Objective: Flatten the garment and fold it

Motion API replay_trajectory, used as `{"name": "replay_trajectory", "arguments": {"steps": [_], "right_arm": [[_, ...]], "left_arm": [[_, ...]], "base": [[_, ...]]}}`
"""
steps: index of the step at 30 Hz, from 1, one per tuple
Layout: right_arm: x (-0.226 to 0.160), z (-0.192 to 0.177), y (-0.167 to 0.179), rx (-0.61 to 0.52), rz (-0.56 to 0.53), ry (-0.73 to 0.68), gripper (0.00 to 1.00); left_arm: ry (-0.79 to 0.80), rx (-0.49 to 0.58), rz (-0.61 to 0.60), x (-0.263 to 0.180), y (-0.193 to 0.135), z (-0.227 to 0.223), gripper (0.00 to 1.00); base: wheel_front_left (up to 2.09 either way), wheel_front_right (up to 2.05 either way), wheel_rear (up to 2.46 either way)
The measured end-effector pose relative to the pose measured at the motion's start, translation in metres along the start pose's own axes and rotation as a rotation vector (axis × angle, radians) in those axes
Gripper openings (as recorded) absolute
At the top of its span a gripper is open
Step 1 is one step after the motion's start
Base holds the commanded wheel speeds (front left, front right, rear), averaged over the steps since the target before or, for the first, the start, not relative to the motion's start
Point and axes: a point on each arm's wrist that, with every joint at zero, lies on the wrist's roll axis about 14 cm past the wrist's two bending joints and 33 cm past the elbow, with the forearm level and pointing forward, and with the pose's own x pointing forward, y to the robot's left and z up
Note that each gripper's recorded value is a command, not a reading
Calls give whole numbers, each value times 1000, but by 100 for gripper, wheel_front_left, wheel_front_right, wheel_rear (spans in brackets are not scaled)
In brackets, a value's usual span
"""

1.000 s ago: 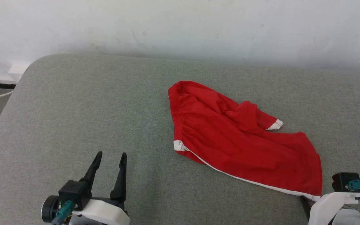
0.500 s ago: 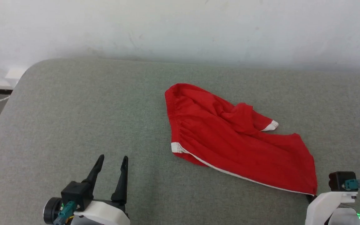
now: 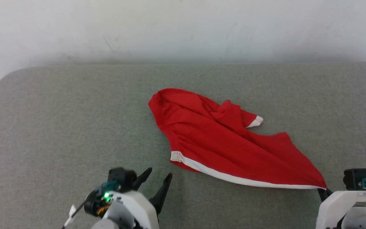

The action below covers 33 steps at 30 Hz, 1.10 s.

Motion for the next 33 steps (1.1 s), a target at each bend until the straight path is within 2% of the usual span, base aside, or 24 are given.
{"name": "replay_trajectory", "arguments": {"steps": [10,21,22,23,24,25,33], "right_arm": [[3,-10,-1,12,-4,33,0],[7,-13,-5,24,-15,45,0],[8,-13,-5,24,-15,45,0],[8,-13,-5,24,-15,45,0],[8,-12,-5,24,-14,44,0],[8,-12,-5,24,-14,43,0],[8,7,-4,25,-9,-34,0]], "left_arm": [[97,23,-99,43,-14,1,100],[151,37,-160,60,-23,-6,100],[157,41,-163,59,-23,-8,89],[163,42,-166,59,-23,-9,31],[167,44,-169,58,-23,-10,31],[167,45,-174,57,-24,-11,0],[81,86,-179,50,-18,9,0]], "base": [[0,0,0],[0,0,0],[0,0,0],[0,0,0],[0,0,0],[0,0,0],[0,0,0]]}}
